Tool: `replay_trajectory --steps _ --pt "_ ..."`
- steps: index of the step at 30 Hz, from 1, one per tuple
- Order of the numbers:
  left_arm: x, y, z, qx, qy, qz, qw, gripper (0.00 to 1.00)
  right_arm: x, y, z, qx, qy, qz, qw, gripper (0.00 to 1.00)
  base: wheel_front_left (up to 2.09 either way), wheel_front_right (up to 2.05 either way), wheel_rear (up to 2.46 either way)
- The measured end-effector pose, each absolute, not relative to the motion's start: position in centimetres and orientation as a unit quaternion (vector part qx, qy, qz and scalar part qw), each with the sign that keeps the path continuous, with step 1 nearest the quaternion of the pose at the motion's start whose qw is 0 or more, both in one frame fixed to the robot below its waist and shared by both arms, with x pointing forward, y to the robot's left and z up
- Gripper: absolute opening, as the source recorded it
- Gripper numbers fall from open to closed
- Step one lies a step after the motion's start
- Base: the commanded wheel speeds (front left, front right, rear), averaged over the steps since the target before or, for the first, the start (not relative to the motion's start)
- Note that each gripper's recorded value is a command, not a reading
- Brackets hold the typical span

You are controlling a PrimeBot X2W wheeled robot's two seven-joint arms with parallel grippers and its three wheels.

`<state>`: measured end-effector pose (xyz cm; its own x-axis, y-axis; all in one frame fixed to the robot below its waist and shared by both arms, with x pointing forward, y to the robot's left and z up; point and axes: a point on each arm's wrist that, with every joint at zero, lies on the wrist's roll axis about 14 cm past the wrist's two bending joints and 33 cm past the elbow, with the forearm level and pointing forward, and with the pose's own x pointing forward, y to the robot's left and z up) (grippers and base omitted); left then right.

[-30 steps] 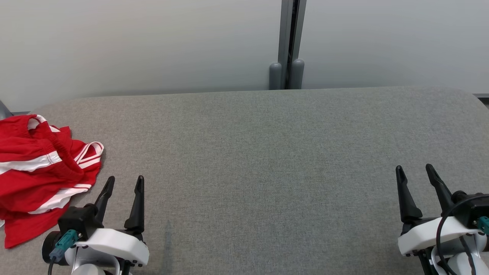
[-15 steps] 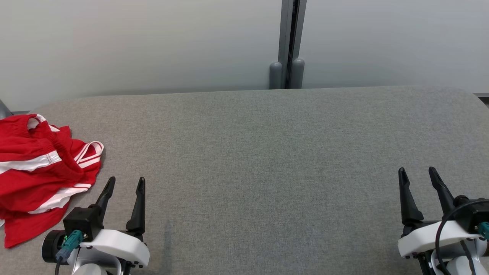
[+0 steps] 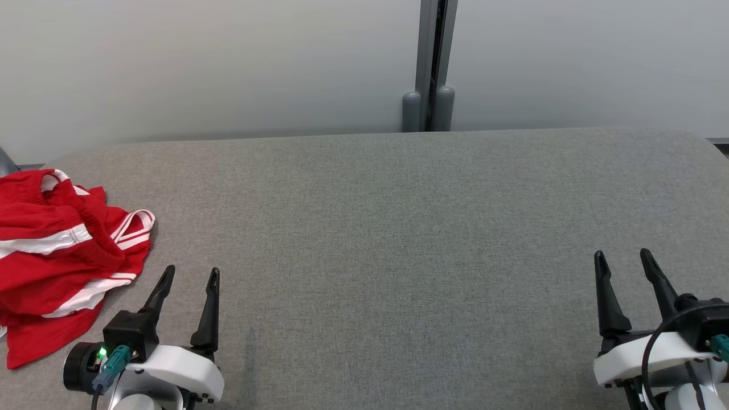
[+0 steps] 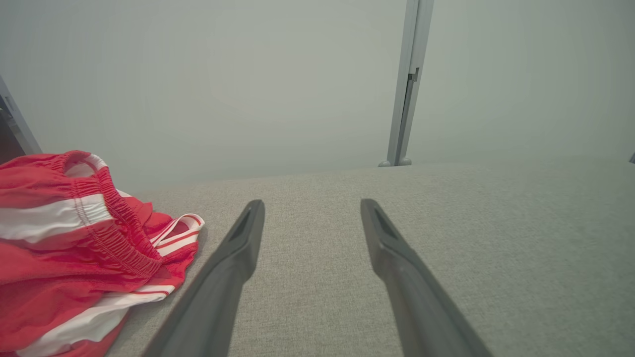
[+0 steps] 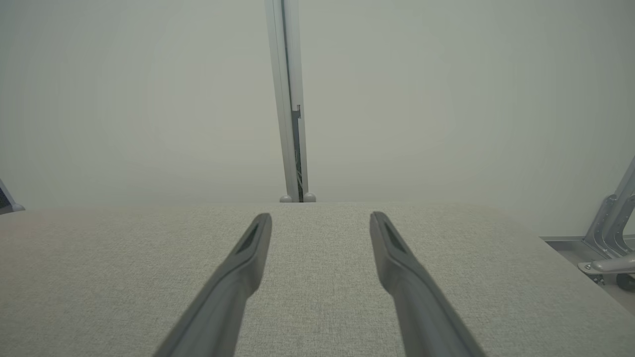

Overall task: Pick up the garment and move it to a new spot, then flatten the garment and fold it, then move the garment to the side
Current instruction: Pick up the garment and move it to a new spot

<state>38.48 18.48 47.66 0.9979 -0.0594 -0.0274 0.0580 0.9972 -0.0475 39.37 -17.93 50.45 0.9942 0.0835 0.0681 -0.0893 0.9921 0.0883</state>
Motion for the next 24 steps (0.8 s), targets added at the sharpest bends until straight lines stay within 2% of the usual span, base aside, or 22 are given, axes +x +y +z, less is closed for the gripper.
replay_trajectory --steps 24 --pt "38.4 19.8 48.0 -0.031 0.009 -0.006 0.999 1.0 39.9 -17.6 50.1 0.059 -0.028 0.044 0.997 1.0 0.0 0.0 0.0"
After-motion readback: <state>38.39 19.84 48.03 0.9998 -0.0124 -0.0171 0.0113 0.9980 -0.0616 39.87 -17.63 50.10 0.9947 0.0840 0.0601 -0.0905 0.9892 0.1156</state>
